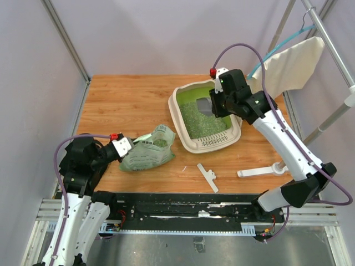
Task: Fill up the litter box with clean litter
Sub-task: 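Pour the cat litter into the litter box, then scoop the cat litter from the cat litter bag.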
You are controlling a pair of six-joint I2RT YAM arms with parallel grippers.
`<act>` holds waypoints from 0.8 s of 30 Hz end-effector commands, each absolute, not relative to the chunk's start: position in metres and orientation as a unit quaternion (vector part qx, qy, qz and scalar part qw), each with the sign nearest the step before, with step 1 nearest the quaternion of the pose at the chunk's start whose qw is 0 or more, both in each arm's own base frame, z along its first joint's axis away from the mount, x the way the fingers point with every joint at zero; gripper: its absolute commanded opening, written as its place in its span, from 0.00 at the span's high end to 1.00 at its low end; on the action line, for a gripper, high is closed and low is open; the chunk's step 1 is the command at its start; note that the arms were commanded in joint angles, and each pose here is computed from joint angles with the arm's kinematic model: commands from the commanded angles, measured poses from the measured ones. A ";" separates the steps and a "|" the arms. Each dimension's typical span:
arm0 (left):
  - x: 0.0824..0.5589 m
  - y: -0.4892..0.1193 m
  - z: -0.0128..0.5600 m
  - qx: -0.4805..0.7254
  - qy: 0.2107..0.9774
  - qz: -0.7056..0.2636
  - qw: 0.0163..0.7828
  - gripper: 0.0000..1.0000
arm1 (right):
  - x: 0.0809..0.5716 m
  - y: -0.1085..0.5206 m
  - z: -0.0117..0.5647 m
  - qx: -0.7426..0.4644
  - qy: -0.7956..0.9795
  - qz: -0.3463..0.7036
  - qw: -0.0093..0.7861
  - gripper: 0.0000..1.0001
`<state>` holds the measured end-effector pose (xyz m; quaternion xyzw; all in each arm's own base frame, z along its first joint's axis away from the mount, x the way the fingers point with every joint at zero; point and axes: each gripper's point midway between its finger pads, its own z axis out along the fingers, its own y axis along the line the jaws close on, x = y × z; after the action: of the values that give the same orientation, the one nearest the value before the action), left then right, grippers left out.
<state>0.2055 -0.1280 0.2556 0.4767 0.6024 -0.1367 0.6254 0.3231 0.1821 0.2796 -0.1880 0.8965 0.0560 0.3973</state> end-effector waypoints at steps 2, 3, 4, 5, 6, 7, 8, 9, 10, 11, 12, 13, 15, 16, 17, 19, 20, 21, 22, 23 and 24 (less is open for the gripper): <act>0.206 -0.136 0.325 0.495 0.494 -0.098 0.708 1.00 | 0.288 0.208 0.339 -0.217 0.871 0.172 0.407 0.99; 0.206 -0.136 0.323 0.495 0.495 -0.100 0.706 1.00 | 0.281 0.212 0.348 -0.215 0.865 0.192 0.411 0.99; 0.206 -0.136 0.322 0.496 0.497 -0.100 0.706 1.00 | 0.275 0.216 0.357 -0.217 0.859 0.215 0.412 0.99; 0.206 -0.136 0.321 0.497 0.497 -0.101 0.704 1.00 | 0.267 0.222 0.364 -0.220 0.853 0.242 0.408 0.99; 0.206 -0.136 0.321 0.497 0.498 -0.101 0.703 0.99 | 0.259 0.229 0.371 -0.224 0.847 0.268 0.401 0.99; 0.206 -0.136 0.321 0.498 0.498 -0.101 0.703 1.00 | 0.250 0.235 0.375 -0.228 0.843 0.295 0.387 0.99; 0.205 -0.137 0.322 0.498 0.497 -0.101 0.703 1.00 | 0.241 0.241 0.379 -0.229 0.841 0.320 0.372 0.99; 0.205 -0.137 0.323 0.498 0.496 -0.101 0.704 1.00 | 0.234 0.244 0.380 -0.230 0.841 0.334 0.358 0.99; 0.205 -0.136 0.324 0.498 0.495 -0.100 0.705 0.99 | 0.228 0.246 0.382 -0.232 0.842 0.342 0.347 0.99; 0.205 -0.137 0.325 0.499 0.494 -0.100 0.706 1.00 | 0.225 0.247 0.381 -0.233 0.845 0.344 0.337 0.99; 0.205 -0.137 0.326 0.499 0.493 -0.100 0.706 1.00 | 0.221 0.247 0.381 -0.235 0.848 0.342 0.328 0.99; 0.205 -0.137 0.326 0.500 0.492 -0.101 0.706 0.99 | 0.216 0.248 0.380 -0.240 0.852 0.340 0.318 0.99; 0.205 -0.139 0.326 0.502 0.490 -0.106 0.704 1.00 | 0.211 0.251 0.378 -0.251 0.858 0.330 0.303 0.99; 0.205 -0.140 0.325 0.504 0.490 -0.109 0.703 1.00 | 0.208 0.254 0.376 -0.259 0.860 0.324 0.298 0.99; 0.205 -0.141 0.325 0.505 0.490 -0.111 0.702 1.00 | 0.205 0.255 0.374 -0.266 0.862 0.318 0.293 0.99; 0.205 -0.142 0.325 0.507 0.489 -0.115 0.700 1.00 | 0.201 0.259 0.367 -0.277 0.866 0.307 0.281 0.99; 0.205 -0.142 0.324 0.508 0.489 -0.117 0.700 0.99 | 0.200 0.261 0.364 -0.281 0.869 0.299 0.276 0.99; 0.205 -0.142 0.325 0.508 0.488 -0.116 0.700 0.99 | 0.201 0.263 0.359 -0.285 0.873 0.291 0.270 0.99; 0.206 -0.143 0.325 0.508 0.487 -0.117 0.700 0.99 | 0.201 0.264 0.356 -0.288 0.875 0.282 0.268 0.99; 0.205 -0.143 0.326 0.509 0.486 -0.118 0.700 0.99 | 0.201 0.265 0.353 -0.292 0.877 0.275 0.266 0.99; 0.205 -0.144 0.325 0.510 0.486 -0.122 0.699 1.00 | 0.203 0.266 0.349 -0.292 0.881 0.263 0.264 0.99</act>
<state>0.2087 -0.1334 0.2544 0.4830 0.5980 -0.1522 0.6212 0.2074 0.2666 0.3560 -0.2809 0.8702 0.2973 0.2746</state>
